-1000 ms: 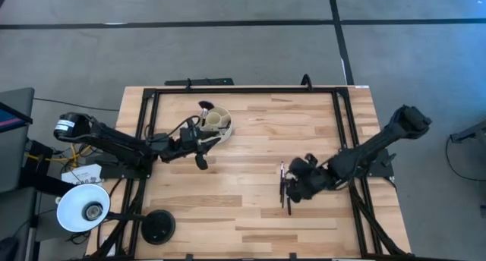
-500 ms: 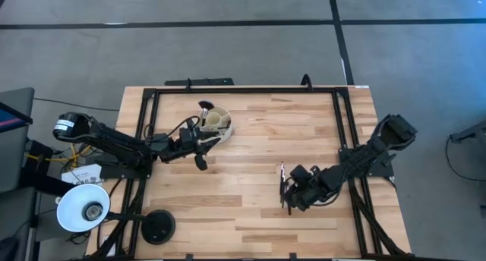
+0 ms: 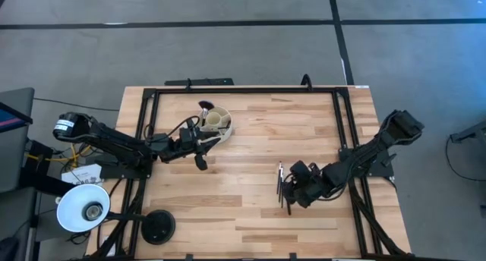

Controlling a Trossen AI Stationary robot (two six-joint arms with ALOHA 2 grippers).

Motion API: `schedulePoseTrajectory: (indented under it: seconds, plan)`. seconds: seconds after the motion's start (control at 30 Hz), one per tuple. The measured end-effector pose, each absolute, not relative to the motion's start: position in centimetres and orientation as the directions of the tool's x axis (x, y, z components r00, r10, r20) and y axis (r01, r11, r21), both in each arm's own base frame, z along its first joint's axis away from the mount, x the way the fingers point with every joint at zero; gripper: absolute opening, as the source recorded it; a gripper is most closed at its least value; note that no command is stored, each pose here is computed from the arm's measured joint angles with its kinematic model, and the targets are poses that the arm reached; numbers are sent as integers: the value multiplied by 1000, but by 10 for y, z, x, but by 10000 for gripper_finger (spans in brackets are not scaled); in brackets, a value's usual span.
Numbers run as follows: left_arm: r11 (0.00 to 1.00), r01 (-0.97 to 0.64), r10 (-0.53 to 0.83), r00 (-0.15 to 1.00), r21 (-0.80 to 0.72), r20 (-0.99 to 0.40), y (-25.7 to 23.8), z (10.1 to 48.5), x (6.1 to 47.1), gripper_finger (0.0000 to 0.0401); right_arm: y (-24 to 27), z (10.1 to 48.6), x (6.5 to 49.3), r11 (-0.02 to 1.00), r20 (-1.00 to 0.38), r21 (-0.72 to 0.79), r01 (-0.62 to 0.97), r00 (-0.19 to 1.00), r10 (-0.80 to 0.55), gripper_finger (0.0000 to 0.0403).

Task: Sort items
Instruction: Put the black eyeshadow brush in the white organizer

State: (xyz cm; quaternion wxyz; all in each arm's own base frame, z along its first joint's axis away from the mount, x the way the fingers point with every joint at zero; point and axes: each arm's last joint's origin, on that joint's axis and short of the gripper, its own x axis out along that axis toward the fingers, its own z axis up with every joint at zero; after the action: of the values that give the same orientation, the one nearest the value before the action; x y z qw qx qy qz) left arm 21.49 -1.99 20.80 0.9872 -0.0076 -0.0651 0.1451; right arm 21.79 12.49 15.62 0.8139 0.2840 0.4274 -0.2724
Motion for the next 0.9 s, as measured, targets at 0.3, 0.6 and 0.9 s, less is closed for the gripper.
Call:
schedulePoseTrajectory:
  seconds: [0.3, 0.6, 0.9]
  plan:
    - [958, -286, 287, 950, -32, 123, -20, 208, 215, 102, 132, 123, 232, 694, -887, 207, 689, 432, -164, 159]
    - [958, -286, 287, 950, -33, 123, -20, 208, 215, 102, 124, 119, 236, 709, -891, 161, 687, 410, -196, 98]
    - [958, -286, 287, 950, -33, 123, -20, 208, 215, 102, 105, 159, 240, 782, -800, 184, 595, 553, -233, 15]
